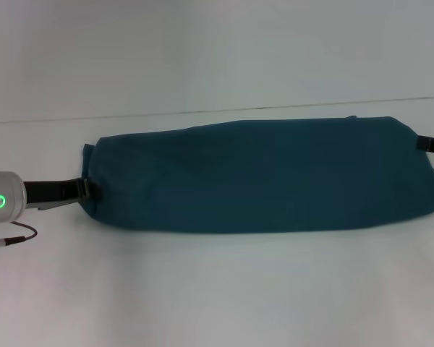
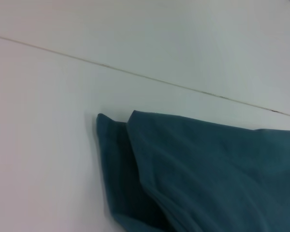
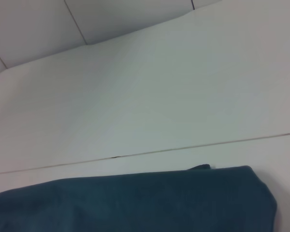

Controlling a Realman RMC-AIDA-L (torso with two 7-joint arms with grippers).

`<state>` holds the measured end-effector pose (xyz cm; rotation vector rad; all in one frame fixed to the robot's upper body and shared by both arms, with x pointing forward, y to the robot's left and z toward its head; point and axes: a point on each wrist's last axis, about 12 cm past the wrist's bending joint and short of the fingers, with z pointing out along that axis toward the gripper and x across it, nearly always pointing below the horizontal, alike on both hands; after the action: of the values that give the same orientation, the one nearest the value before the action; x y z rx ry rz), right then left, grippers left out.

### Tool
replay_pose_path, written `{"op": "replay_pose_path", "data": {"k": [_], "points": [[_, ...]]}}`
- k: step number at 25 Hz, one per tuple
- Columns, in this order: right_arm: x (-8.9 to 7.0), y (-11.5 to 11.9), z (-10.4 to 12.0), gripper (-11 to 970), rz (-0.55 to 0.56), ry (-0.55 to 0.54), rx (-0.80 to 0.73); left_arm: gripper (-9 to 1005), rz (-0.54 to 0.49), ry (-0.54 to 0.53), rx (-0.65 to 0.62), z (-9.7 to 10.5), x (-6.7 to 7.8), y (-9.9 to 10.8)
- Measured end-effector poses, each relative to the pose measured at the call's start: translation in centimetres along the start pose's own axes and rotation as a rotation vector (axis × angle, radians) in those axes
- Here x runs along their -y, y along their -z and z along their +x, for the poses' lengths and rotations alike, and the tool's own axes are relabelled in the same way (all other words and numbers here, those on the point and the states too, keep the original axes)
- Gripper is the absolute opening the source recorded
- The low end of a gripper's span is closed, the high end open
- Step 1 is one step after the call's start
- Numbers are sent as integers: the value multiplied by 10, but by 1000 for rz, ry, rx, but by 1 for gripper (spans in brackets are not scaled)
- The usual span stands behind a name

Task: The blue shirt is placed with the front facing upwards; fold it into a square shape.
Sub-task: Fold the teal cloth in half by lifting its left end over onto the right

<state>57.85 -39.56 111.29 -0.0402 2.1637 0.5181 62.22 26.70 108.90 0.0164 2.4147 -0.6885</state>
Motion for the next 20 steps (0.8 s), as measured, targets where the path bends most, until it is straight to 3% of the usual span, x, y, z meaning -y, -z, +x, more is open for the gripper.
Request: {"op": "replay_pose_path", "data": {"k": [4,14,20], "points": [[1,0,1,901,2,-1,-1,55,0,-2,0,0,0,0],[0,-3,8,900,13,-18,-3,28,-17,-8,11,-2,-10,10],[-2,-7,9,900,8,-23,-4,32,-44,0,25,-3,-22,21]]}}
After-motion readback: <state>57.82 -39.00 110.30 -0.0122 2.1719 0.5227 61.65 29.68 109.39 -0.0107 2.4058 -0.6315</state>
